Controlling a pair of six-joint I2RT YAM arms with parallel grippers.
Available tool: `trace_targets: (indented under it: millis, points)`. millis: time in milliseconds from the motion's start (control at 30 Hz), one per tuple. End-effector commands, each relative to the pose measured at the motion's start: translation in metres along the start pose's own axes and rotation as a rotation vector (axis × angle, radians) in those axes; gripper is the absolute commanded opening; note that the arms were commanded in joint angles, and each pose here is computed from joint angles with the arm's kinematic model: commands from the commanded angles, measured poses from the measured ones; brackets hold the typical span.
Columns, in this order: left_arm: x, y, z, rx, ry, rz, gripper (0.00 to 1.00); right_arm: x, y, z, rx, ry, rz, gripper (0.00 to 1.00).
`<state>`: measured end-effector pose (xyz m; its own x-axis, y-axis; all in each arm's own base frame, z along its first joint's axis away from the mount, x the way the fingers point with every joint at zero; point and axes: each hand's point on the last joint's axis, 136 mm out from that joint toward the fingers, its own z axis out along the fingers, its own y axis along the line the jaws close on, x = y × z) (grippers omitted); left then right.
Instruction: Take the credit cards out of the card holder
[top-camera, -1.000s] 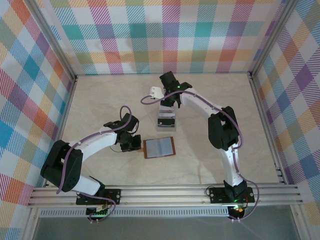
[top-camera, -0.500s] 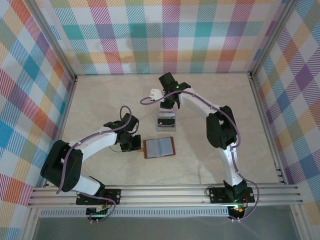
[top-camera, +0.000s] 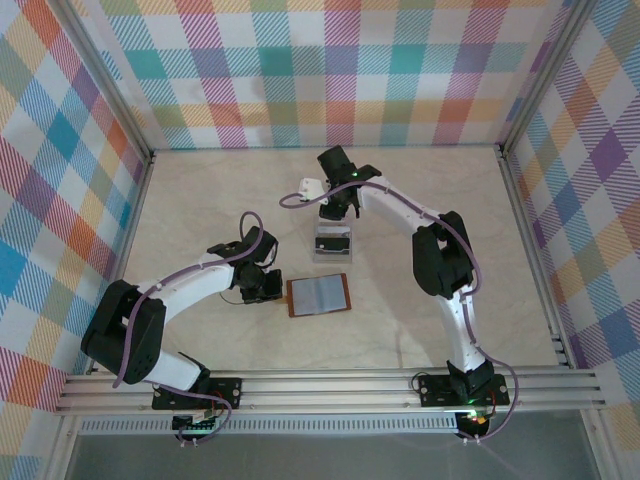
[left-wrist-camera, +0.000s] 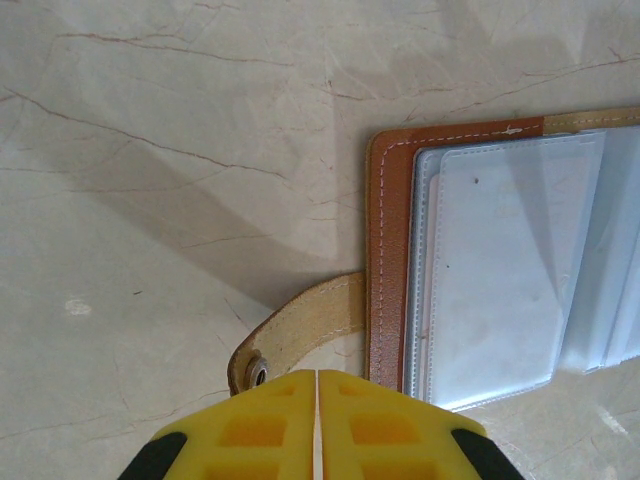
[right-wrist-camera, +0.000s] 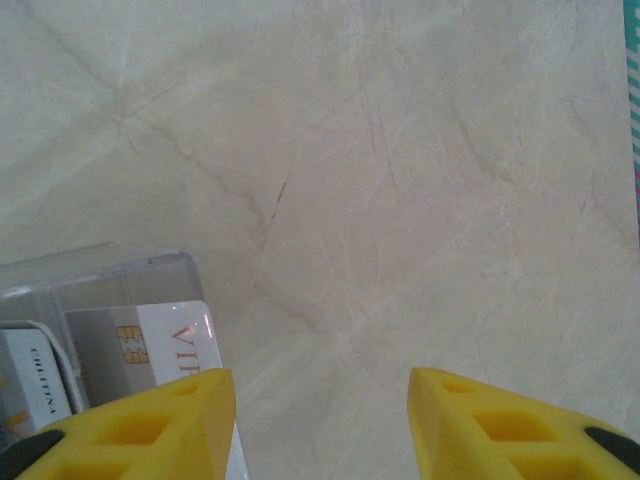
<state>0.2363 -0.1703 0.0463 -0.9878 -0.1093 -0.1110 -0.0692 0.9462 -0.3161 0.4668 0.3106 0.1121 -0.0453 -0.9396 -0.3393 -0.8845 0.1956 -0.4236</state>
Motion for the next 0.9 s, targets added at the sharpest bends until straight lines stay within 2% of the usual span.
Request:
trace_targets:
  millis: [0, 300, 467, 700, 867]
  points:
    - [-0.002, 0.001, -0.001, -0.002, 0.007, 0.008, 0.1, -0.024, -0.002, -0.05, -0.013, -0.105, 0.118, 0.5]
    - [-0.001, 0.009, 0.006, -0.033, 0.009, 0.026, 0.09, -0.046, 0.056, -0.096, -0.198, -0.197, 0.471, 0.49]
    - [0.003, 0.015, 0.013, -0.042, 0.014, 0.026, 0.09, -0.051, 0.095, -0.111, -0.288, -0.192, 0.691, 0.46]
    - [0.007, 0.022, 0.024, -0.054, 0.021, 0.016, 0.09, -0.054, 0.157, -0.117, -0.424, -0.183, 0.918, 0.43]
    - [0.007, 0.025, 0.03, -0.068, 0.03, 0.015, 0.09, -0.053, 0.196, -0.106, -0.558, -0.168, 1.118, 0.36]
